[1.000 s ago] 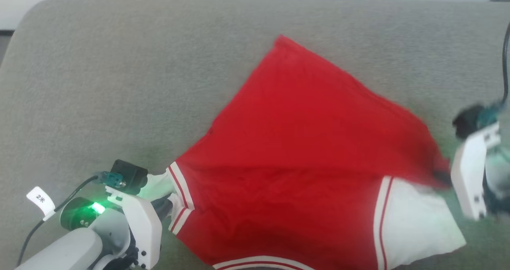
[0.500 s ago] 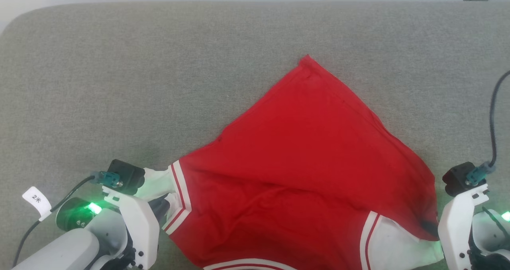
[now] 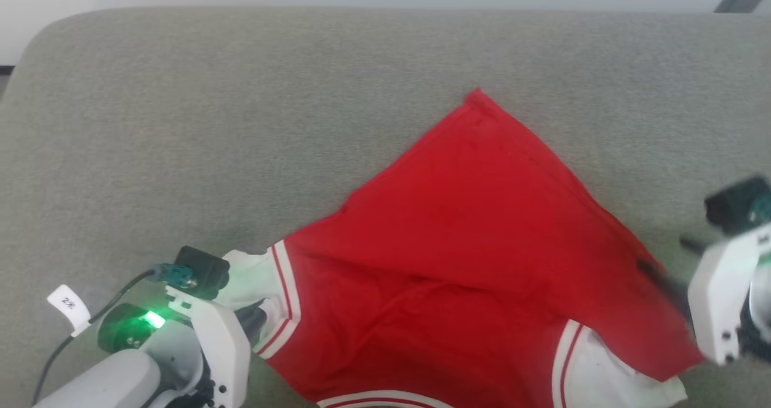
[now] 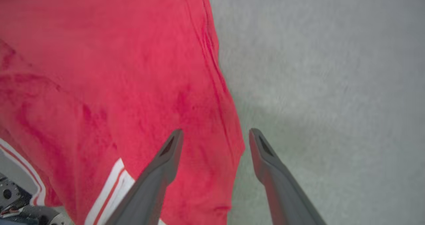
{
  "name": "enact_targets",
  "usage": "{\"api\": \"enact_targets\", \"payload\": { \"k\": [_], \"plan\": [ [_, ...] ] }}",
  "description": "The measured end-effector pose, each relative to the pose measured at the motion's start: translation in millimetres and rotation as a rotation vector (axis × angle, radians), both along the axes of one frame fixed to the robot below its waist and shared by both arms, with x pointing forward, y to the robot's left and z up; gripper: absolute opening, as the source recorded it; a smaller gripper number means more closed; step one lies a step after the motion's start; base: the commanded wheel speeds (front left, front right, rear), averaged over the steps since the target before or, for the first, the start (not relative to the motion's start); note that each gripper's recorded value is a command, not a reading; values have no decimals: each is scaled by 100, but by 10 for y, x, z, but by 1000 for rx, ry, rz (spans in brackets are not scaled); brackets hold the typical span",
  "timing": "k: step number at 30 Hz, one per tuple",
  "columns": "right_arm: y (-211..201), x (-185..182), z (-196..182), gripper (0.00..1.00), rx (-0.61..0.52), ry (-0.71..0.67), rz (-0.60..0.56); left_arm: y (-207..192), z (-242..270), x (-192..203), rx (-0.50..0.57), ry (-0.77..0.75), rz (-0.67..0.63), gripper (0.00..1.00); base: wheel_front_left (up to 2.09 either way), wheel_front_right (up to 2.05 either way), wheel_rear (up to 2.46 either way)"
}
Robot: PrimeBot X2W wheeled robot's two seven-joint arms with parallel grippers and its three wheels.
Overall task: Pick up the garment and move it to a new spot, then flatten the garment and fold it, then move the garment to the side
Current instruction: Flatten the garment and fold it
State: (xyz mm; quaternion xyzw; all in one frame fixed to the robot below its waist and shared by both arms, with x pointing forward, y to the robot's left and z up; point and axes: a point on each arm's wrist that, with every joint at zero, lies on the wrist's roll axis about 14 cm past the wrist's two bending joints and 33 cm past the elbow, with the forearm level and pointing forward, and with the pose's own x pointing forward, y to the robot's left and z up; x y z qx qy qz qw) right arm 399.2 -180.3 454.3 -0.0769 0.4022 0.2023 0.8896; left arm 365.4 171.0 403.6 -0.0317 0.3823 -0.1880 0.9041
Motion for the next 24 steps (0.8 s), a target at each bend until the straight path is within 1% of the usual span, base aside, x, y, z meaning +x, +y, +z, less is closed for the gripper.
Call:
{"api": "enact_targets", "payload": {
  "k": [2, 4, 6, 8, 10, 12, 14, 17, 20, 24],
  "plan": [
    [128, 186, 174, 100, 10, -83, 35, -5, -4, -32, -6, 5, 2, 0, 0, 0, 0],
    [242, 381, 310, 100, -9, -166, 74, 11, -9, -58, -4, 8, 4, 0, 0, 0, 0],
    [423, 577, 405, 100, 22, -229, 101, 29, -13, -75, -6, 10, 12, 0, 0, 0, 0],
    [611, 757, 439, 100, 35, -275, 136, 28, -7, -71, -12, 8, 17, 0, 0, 0, 0],
    [790, 951, 461, 100, 70, -310, 155, 35, -9, -75, -14, 7, 19, 0, 0, 0, 0],
    [923, 1130, 431, 100, 66, -328, 179, 51, -24, -91, -13, 14, 24, 0, 0, 0, 0],
    [1066, 1287, 376, 100, 71, -330, 198, 68, -37, -101, -14, 17, 31, 0, 0, 0, 0],
    [1200, 1475, 200, 100, 45, -285, 218, 95, -37, -95, -15, 14, 42, 0, 0, 0, 0],
    [1276, 1614, -25, 100, 9, -213, 224, 118, -59, -104, -13, 21, 52, 0, 0, 0, 0],
    [1362, 1688, -335, 100, -37, -90, 239, 128, -104, -120, -15, 35, 61, 0, 0, 0, 0]
  ]
}}
